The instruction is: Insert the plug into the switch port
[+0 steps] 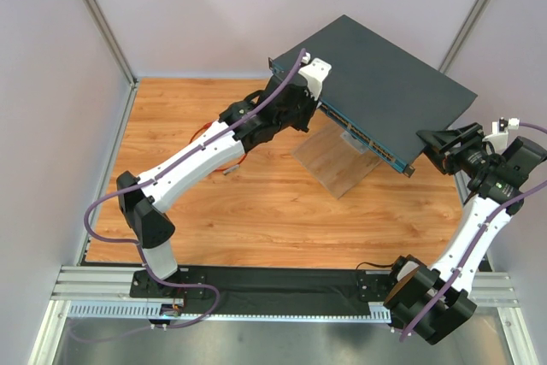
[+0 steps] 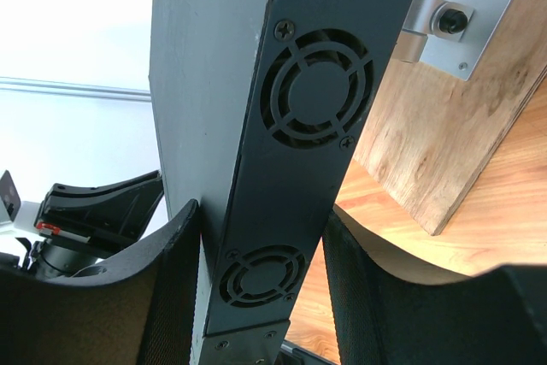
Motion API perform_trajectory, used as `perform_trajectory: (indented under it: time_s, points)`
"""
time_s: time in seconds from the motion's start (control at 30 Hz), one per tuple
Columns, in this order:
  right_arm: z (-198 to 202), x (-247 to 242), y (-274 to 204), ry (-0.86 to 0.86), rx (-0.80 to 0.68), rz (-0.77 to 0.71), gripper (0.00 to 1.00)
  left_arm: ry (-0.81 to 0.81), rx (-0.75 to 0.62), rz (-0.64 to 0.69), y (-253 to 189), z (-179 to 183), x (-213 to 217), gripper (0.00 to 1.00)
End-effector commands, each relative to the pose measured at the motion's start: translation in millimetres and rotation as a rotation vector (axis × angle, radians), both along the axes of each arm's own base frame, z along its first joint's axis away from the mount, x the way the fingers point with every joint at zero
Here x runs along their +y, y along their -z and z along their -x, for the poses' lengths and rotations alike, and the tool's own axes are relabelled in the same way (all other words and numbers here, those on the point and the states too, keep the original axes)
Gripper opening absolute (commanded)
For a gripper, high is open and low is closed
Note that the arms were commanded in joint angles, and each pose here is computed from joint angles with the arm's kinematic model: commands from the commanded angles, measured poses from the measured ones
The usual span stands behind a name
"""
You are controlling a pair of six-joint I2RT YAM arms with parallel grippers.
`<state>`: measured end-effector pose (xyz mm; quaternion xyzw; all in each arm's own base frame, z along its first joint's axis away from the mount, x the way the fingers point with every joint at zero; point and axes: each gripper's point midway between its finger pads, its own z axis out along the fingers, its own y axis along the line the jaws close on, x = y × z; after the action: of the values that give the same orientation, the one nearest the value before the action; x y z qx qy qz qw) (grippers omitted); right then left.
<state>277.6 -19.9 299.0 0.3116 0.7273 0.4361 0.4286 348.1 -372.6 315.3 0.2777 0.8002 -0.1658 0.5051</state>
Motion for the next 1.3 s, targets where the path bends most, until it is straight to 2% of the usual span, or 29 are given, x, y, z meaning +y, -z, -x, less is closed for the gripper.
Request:
perform_trajectory:
  time_s: [0.0,0.77,1.27]
  points:
    - [-5,-3,0,-0.018,-0.047,0.101,0.0,-0.03,-0.09,0.133,-47,-14,-5,0.0]
    - [-6,-4,2,-0.018,-0.041,0.098,0.0,0.01,-0.098,0.172,-57,-3,-2,0.0]
    - [-7,-5,2,-0.02,-0.038,0.1,0.0,0.023,-0.086,0.212,-36,-1,-9,0.0]
